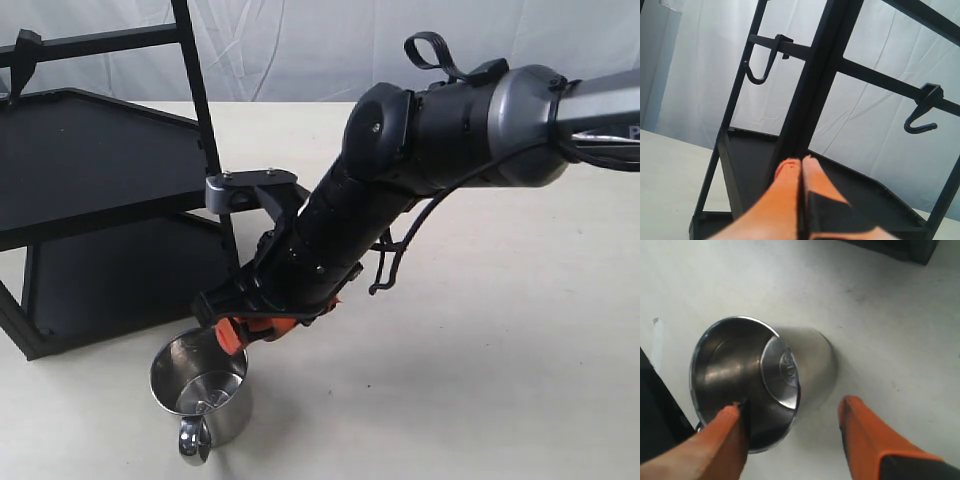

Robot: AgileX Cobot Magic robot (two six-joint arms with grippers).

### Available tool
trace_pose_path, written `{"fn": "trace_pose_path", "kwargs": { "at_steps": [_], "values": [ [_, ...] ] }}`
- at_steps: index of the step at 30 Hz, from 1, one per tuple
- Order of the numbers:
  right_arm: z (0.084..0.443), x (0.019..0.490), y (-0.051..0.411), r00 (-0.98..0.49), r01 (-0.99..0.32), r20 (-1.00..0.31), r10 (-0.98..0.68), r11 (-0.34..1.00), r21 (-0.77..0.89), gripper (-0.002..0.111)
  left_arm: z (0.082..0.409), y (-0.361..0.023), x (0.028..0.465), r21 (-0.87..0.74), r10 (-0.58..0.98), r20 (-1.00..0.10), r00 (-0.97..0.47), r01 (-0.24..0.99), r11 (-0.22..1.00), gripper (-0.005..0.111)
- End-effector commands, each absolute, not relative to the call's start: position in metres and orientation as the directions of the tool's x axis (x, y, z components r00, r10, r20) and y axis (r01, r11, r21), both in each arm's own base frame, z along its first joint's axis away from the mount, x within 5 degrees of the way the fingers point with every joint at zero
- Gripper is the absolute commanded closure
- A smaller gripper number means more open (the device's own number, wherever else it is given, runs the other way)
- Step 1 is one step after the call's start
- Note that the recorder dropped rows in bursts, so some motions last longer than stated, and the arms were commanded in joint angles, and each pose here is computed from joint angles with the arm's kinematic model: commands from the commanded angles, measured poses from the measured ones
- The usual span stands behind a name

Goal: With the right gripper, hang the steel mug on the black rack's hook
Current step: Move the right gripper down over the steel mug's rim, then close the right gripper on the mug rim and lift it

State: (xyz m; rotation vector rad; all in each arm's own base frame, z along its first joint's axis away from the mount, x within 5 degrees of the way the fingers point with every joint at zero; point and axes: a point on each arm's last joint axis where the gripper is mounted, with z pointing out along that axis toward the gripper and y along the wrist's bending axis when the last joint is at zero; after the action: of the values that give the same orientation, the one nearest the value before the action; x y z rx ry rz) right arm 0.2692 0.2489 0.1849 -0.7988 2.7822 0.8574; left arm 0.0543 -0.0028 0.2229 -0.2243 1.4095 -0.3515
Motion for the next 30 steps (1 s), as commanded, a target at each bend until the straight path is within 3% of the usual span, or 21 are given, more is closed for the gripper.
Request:
{"fn": "trace_pose_path", "kwargs": {
  "at_steps": [1, 14, 17, 23, 30],
  "values": [
    [0.176, 0.272, 0.251, -0.854, -0.519, -0.254, -0.454, 0.706, 0.482, 0.055, 0.224, -0.003, 0.055, -0.357, -0.369, -0.921, 0.123, 0.108, 0.928, 0.107],
    [0.154, 0.268, 0.269, -0.877, -0.48, -0.239, -0.417, 0.746, 0.462, 0.057, 0.224, -0.003, 0.055, -0.357, -0.369, -0.921, 0.123, 0.108, 0.928, 0.107],
    [0.154, 0.268, 0.269, -0.893, -0.449, -0.22, -0.392, 0.759, 0.471, 0.07, 0.224, -0.003, 0.055, -0.357, -0.369, -0.921, 0.123, 0.108, 0.928, 0.107],
    [0.154, 0.264, 0.269, -0.907, -0.418, -0.176, -0.383, 0.763, 0.493, 0.109, 0.224, -0.003, 0.055, -0.357, -0.369, -0.921, 0.123, 0.108, 0.928, 0.107],
    [0.155, 0.25, 0.267, -0.921, -0.328, -0.001, -0.39, 0.772, 0.545, 0.109, 0.224, -0.003, 0.055, -0.357, -0.369, -0.921, 0.123, 0.108, 0.928, 0.107]
  ]
}}
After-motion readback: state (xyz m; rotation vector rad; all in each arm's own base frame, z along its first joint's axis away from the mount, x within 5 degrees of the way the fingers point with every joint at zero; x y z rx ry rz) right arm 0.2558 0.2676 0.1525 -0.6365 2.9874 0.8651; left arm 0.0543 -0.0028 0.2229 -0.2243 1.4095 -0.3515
